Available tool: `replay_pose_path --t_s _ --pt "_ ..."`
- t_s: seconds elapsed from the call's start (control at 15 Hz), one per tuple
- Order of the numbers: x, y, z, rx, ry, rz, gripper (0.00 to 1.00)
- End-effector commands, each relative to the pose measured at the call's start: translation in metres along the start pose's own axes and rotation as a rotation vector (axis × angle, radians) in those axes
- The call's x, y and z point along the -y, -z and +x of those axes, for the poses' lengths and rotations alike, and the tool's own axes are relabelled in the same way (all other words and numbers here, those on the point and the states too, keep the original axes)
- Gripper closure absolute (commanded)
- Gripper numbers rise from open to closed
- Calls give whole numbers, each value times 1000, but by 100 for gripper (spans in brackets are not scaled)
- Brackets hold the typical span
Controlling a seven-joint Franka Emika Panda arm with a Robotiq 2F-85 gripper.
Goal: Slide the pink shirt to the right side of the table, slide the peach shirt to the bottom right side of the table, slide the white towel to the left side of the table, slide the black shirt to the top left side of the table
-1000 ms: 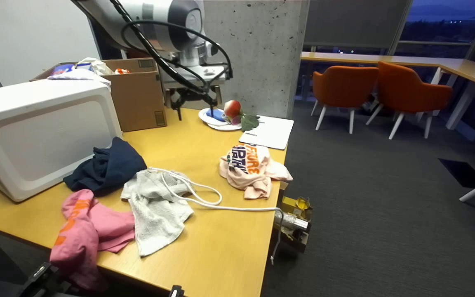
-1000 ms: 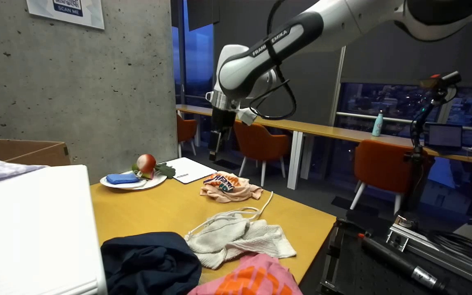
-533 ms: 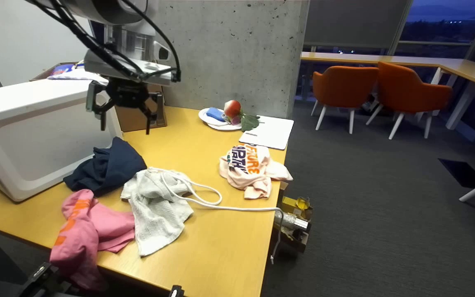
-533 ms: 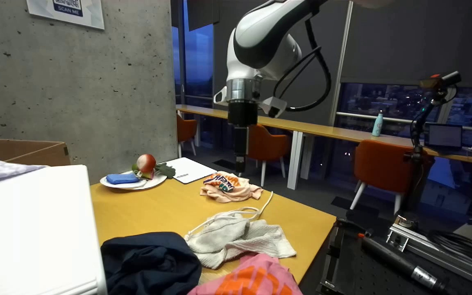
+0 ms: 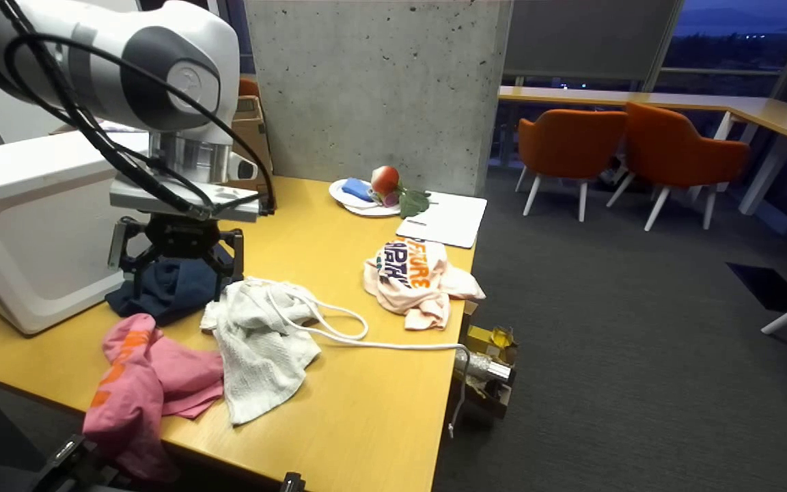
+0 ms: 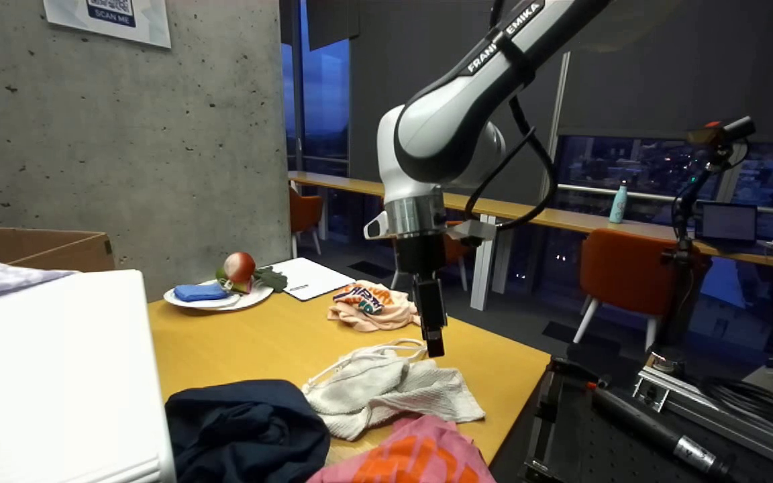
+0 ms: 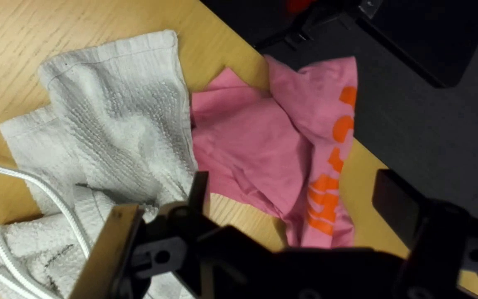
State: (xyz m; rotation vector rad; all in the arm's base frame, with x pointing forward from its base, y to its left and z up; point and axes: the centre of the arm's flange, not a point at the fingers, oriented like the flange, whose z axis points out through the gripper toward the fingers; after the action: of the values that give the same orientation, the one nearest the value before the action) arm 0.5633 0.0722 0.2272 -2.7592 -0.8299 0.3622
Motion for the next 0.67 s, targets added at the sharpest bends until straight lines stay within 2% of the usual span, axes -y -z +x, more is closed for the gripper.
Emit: replay_pose_path --t_s 0.0,0.33,0.6 --pt "-26 -28 19 24 12 -103 0" --pt "-53 -40 51 -10 40 -260 0" --pt "-58 -53 82 -34 58 -283 0"
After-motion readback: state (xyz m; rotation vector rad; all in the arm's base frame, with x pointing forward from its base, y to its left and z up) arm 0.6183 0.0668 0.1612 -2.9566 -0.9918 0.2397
